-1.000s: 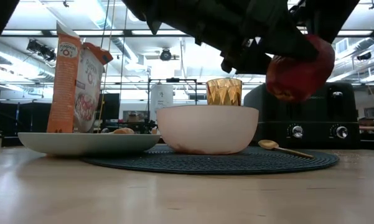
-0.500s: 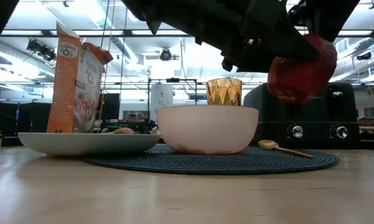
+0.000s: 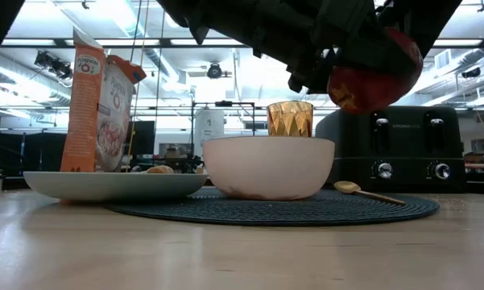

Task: Arrange a breakfast setting
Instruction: Put the apple from the black bin on the top left of the orange bowl

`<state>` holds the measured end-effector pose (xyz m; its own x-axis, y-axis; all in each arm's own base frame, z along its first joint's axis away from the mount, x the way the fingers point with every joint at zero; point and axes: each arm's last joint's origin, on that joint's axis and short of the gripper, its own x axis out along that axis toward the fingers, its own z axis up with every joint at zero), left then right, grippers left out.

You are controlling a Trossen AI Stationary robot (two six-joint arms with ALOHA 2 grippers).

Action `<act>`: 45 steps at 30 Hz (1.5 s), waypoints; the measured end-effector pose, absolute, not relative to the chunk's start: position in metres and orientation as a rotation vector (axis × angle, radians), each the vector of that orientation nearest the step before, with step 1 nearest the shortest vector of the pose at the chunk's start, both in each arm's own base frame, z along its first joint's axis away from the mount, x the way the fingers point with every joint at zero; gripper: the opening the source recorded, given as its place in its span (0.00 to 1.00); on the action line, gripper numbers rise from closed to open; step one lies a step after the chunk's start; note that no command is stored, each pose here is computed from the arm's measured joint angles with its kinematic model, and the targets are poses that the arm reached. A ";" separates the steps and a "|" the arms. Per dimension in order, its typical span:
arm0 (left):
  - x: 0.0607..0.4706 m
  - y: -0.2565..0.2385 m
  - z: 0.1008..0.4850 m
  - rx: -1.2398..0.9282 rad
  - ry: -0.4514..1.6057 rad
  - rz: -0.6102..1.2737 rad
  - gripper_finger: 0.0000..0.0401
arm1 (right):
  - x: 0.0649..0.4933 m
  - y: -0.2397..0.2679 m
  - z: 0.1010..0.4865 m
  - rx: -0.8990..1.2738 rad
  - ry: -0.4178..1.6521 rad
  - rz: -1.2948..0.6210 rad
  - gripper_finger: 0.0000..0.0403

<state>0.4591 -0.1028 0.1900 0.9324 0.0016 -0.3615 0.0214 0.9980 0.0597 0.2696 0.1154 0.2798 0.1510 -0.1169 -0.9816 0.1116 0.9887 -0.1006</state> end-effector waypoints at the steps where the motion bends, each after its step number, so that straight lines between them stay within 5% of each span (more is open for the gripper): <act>1: 0.459 -0.103 0.190 0.057 0.370 -0.009 0.94 | 0.270 0.115 0.280 -0.006 1.410 -0.163 0.04; 14: 0.460 -0.086 0.185 -0.037 0.425 0.060 0.94 | 0.273 0.115 0.286 -0.041 1.358 -0.174 0.04; 25: 0.460 -0.089 0.186 0.103 0.416 0.031 0.93 | 0.277 0.112 0.292 -0.031 1.341 -0.155 0.04; 40: 0.460 -0.089 0.186 0.087 0.411 0.035 0.81 | 0.284 0.109 0.293 -0.022 1.275 -0.156 0.05; 45: 0.458 -0.096 0.191 0.115 0.399 0.018 0.81 | 0.279 0.114 0.298 -0.036 1.247 -0.141 0.13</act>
<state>0.4581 -0.0958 0.1908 0.9215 0.0401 -0.3864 0.0051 0.9933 0.1154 0.2795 0.1137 0.2984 0.3108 -0.1266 -0.9420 0.0872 0.9907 -0.1044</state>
